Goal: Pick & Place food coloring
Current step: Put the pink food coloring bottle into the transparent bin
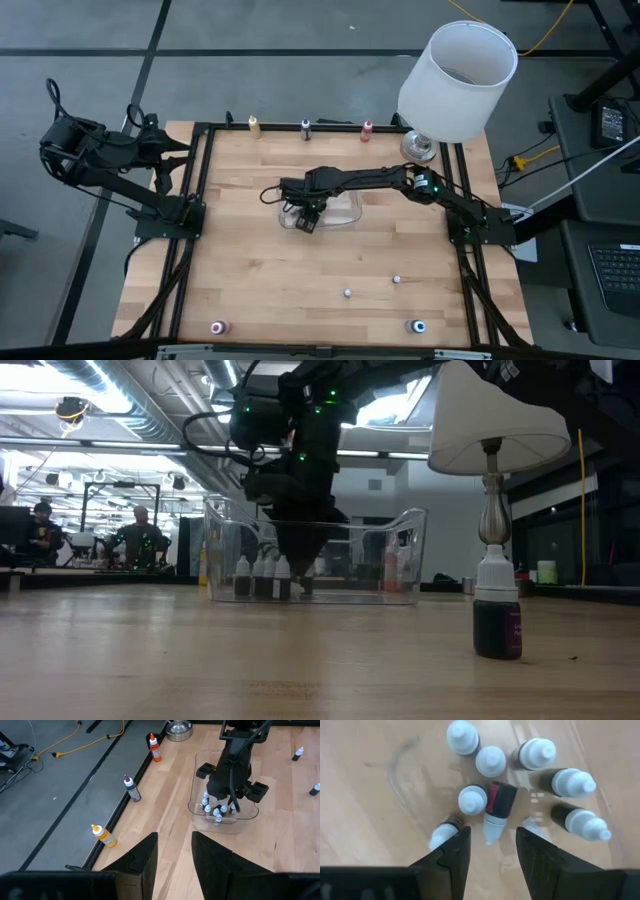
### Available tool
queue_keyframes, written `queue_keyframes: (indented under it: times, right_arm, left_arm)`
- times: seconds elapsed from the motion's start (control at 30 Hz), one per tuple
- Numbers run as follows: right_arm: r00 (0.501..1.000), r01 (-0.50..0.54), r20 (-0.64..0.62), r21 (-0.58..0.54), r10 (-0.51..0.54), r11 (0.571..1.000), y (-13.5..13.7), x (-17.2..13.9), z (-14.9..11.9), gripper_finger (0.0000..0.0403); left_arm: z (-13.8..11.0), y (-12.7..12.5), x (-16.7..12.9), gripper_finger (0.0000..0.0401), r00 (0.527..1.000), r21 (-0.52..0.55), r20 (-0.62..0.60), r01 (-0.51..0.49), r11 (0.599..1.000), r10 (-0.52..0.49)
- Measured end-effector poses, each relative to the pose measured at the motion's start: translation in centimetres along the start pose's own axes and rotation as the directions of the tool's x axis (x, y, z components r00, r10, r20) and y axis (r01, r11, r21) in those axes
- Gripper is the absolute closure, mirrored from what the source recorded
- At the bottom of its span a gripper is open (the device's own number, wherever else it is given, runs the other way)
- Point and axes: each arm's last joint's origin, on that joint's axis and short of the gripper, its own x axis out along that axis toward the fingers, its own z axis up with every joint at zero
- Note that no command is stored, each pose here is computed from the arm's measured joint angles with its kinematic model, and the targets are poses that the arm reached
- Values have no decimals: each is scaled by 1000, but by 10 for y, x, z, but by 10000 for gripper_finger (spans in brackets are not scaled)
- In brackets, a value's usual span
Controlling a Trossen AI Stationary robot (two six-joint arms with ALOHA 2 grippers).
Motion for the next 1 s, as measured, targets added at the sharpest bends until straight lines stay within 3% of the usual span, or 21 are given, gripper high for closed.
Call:
queue_keyframes:
  times: [0.2, 1.0]
  right_arm:
    - [999, -26, -26, 125, 29, 992, 0, -1, -2, 244]
    - [1000, -7, -11, 225, 10, 974, -11, -2, 3, 244]
  left_arm:
    - [0, 0, 0, 285, 1000, 0, 0, 0, 1000, 0]
    - [0, 0, 0, 285, 1000, -1, 0, 0, 1000, 0]
